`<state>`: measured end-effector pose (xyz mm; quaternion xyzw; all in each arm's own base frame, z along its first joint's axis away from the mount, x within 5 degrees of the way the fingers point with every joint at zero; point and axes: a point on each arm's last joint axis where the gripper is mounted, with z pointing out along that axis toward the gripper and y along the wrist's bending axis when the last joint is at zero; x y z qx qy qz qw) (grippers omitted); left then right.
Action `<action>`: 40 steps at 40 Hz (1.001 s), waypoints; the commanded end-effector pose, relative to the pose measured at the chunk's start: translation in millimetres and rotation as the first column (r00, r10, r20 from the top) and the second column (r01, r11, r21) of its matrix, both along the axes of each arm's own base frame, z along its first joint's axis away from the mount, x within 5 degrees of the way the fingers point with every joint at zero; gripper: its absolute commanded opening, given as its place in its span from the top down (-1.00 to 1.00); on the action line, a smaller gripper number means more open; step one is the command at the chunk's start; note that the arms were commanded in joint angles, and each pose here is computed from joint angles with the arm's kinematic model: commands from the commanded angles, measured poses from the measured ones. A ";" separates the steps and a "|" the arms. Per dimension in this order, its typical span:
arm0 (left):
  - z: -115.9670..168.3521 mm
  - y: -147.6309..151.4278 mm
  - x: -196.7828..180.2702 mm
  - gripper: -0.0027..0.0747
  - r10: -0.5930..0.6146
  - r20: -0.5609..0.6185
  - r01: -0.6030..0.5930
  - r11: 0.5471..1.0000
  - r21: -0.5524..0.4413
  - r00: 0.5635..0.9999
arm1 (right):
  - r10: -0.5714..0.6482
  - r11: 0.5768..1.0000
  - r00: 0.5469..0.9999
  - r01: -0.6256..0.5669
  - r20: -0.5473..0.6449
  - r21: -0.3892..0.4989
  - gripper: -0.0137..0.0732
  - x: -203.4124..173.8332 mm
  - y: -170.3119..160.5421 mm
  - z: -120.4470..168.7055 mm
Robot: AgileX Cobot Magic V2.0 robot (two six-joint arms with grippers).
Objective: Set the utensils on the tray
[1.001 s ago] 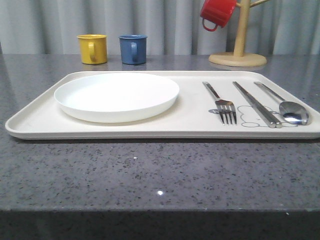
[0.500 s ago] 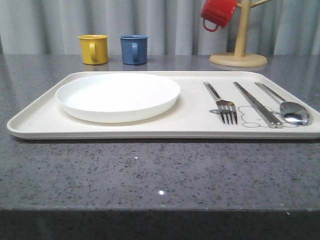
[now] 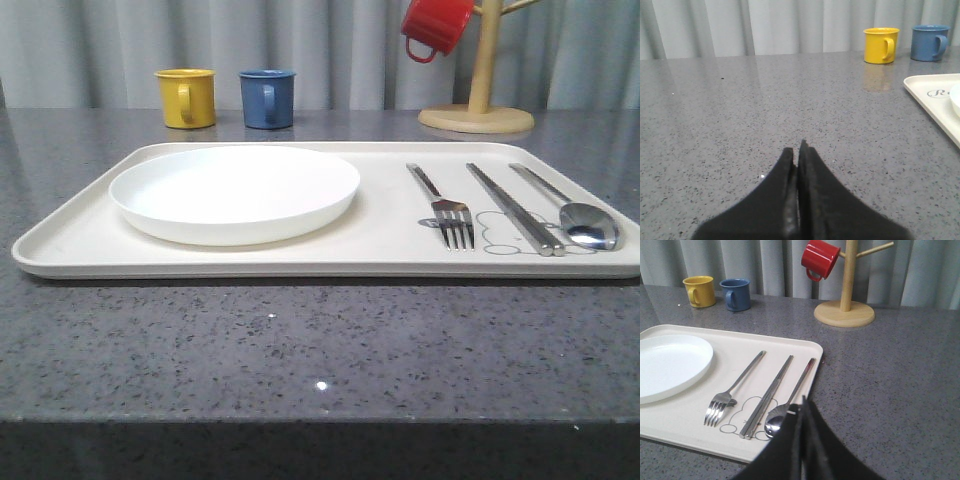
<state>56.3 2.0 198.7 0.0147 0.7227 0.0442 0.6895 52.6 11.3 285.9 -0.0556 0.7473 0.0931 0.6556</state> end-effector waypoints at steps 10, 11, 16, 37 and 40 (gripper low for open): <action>10.3 0.8 -2.2 0.98 0.011 0.116 -0.011 1.000 -0.004 0.993 | -0.004 1.000 0.995 0.004 0.104 0.002 0.97 0.4 -0.3 15.5; 10.3 0.8 -2.2 0.98 0.011 0.116 -0.011 1.000 -0.004 0.993 | -0.004 1.000 0.995 0.004 0.104 0.002 0.97 0.4 -0.3 15.5; 10.3 0.8 -2.2 0.98 0.011 0.116 -0.011 1.000 -0.004 0.993 | -0.004 1.000 0.995 0.004 0.104 0.002 0.97 0.4 -0.3 15.5; 10.3 0.8 -2.2 0.98 0.011 0.116 -0.011 1.000 -0.004 0.993 | -0.006 1.000 0.994 0.005 0.112 0.004 0.97 0.6 -0.4 12.3; 10.3 0.8 -2.2 0.98 0.011 0.116 -0.011 1.000 -0.004 0.993 | -0.034 0.999 0.992 0.033 0.121 0.006 0.97 1.1 -1.8 2.5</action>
